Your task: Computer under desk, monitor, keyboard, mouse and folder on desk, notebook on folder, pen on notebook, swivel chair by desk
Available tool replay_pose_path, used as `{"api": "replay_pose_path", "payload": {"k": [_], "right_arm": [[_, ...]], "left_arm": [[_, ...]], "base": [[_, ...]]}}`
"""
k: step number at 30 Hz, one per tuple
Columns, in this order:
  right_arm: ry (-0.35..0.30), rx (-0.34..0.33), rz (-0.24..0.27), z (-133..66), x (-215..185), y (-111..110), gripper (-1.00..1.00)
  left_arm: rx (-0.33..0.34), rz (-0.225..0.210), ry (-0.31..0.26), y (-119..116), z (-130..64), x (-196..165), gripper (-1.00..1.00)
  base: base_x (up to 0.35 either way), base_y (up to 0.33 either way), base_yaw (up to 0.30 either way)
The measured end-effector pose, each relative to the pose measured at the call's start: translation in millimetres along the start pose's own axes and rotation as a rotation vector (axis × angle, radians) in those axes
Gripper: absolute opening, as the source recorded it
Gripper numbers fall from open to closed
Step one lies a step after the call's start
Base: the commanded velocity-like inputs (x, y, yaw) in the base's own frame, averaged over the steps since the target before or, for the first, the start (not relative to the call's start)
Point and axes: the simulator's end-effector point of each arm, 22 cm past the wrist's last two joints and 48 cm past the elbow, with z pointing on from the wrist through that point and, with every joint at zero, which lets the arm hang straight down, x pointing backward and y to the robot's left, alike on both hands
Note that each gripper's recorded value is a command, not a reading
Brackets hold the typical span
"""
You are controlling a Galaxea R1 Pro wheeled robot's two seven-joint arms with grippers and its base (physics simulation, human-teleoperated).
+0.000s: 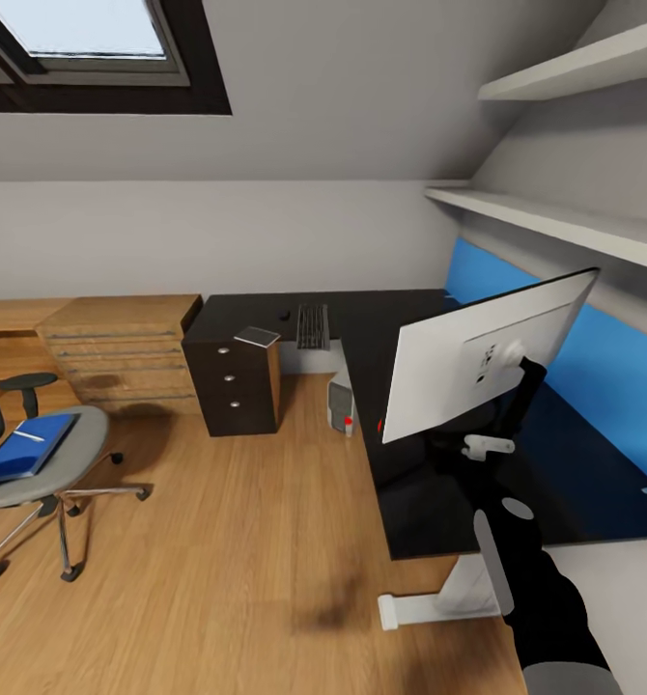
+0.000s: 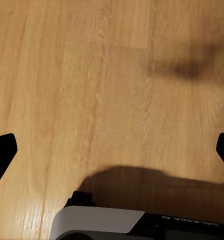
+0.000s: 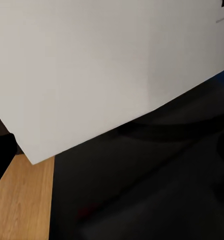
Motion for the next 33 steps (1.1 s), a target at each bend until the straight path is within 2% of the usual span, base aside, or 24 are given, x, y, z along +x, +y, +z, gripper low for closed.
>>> {"api": "replay_pose_path", "payload": {"k": [11,27,33], "right_arm": [[-0.015,-0.001,0.000,-4.7,-7.8,0.7,1.00],[-0.021,-0.001,0.001,-6.1,-11.2,0.2,1.00],[-0.020,0.000,0.002,-6.0,-10.8,0.2,1.00]], "left_arm": [[0.005,-0.001,-0.017,-1.8,0.1,-7.3,1.00],[0.004,0.000,-0.024,-0.9,0.1,-10.1,1.00],[0.004,0.000,-0.022,-0.7,0.2,-9.9,1.00]], "base": [[0.000,0.024,0.000],[0.000,0.224,0.000],[0.000,0.088,0.000]]}}
